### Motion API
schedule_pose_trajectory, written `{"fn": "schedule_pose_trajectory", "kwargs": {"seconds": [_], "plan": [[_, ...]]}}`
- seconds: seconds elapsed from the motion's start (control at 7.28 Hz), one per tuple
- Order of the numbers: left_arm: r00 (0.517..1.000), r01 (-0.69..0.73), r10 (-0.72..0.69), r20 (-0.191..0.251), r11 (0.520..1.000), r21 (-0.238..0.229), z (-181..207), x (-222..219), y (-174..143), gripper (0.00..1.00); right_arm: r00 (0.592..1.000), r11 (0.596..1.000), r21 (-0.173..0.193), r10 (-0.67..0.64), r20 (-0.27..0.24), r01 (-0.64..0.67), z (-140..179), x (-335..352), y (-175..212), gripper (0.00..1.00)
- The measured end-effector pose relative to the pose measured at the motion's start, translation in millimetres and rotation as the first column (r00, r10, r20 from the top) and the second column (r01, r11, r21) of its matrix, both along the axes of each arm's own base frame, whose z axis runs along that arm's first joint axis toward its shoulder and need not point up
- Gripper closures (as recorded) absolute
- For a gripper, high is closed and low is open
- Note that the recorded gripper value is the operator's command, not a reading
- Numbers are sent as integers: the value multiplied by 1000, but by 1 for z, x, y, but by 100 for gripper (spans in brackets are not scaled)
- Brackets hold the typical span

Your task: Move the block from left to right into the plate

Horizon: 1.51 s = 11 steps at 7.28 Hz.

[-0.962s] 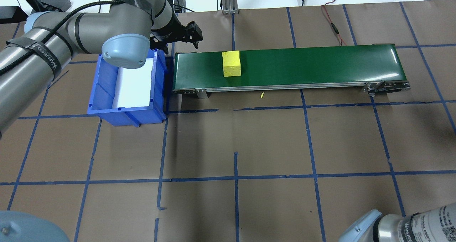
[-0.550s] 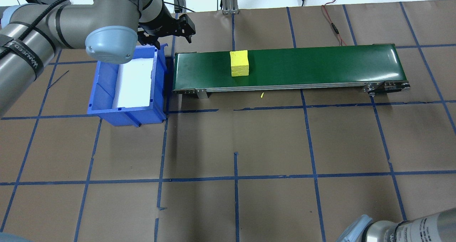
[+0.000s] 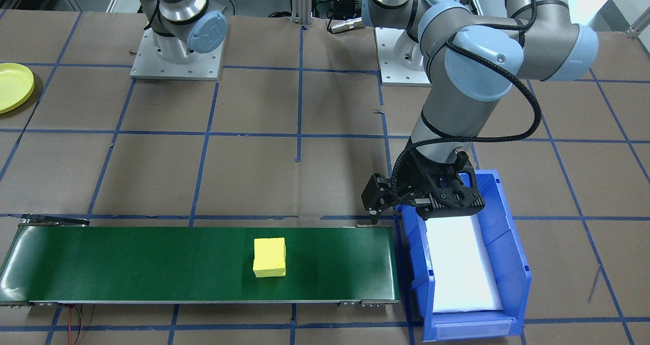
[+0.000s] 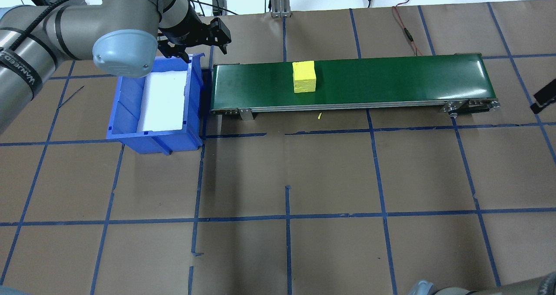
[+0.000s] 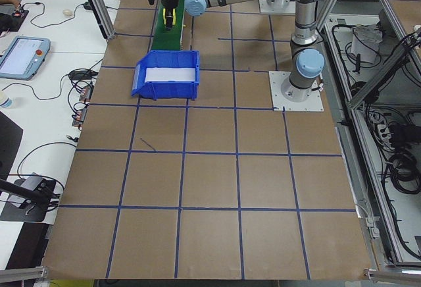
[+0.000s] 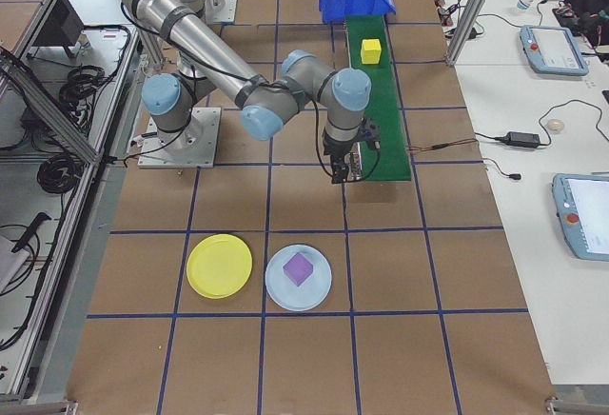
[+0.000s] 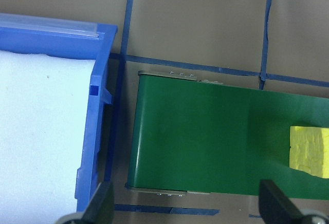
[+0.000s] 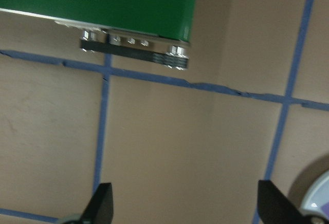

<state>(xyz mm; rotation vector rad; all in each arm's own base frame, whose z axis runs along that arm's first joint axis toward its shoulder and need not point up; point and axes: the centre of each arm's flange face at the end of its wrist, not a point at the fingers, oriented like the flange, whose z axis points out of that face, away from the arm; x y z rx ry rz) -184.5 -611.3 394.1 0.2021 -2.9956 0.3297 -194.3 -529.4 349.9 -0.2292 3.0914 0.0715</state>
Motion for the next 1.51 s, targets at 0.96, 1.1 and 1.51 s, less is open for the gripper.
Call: {"fn": "schedule_pose_trajectory", "kwargs": {"seconds": [0.96, 1.1, 1.51], "plan": [[1000, -1, 2, 3, 1000, -11, 6, 1, -1, 0, 975, 985, -49, -154, 159, 164, -9, 180, -84, 0], [1000, -2, 2, 7, 1000, -3, 7, 1, 1, 0, 968, 981, -57, -175, 183, 188, -17, 200, -95, 0], [1000, -8, 7, 21, 998, 61, 17, 10, 14, 0, 957, 973, -64, -203, 207, 220, -39, 230, -122, 0]]}}
